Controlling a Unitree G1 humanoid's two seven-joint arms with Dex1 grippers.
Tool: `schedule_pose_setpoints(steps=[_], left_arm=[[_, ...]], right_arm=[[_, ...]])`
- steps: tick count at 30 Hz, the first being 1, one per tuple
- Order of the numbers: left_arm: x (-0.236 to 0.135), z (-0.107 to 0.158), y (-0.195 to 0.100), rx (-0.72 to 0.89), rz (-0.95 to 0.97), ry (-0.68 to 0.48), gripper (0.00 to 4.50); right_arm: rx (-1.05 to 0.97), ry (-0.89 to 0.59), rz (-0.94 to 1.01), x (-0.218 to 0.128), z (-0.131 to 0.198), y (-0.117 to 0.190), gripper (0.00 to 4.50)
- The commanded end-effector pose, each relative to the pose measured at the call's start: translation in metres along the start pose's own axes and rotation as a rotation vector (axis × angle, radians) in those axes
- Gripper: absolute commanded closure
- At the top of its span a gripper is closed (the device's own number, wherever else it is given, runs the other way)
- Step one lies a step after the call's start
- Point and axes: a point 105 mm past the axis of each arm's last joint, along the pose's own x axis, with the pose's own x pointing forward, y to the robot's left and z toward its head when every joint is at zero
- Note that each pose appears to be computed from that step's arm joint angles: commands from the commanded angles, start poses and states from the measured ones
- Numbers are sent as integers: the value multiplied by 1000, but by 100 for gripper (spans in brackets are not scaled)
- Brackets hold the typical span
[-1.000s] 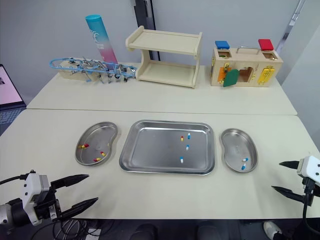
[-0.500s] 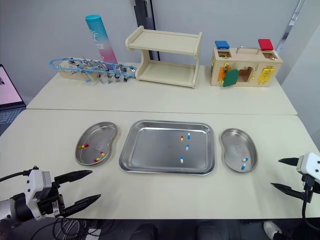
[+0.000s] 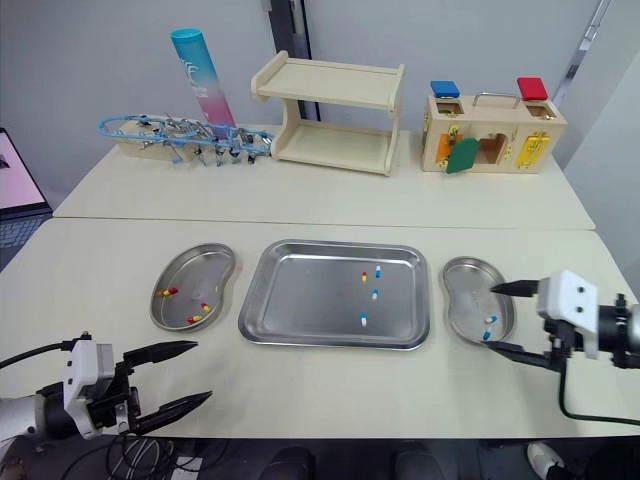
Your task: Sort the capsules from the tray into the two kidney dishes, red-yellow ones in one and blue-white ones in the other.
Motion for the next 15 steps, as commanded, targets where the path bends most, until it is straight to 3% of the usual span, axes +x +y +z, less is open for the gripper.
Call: schedule_pose_setpoints(steps=[1, 6, 9, 13, 15], left_arm=[[7, 12, -3, 41, -32, -50, 2], [14, 20, -4, 64, -49, -70, 2], [18, 22, -7, 76, -68, -74, 0], [24, 26, -9, 90, -84, -85, 0], [26, 27, -9, 93, -89, -91, 0]], right_arm=[[27, -33, 35, 32, 15, 10, 0], [108, -65, 23, 82, 24, 19, 0], [120, -50, 4, 107, 24, 21, 55], [138, -21, -16, 131, 29, 23, 181], [155, 20, -30, 140, 27, 23, 181]])
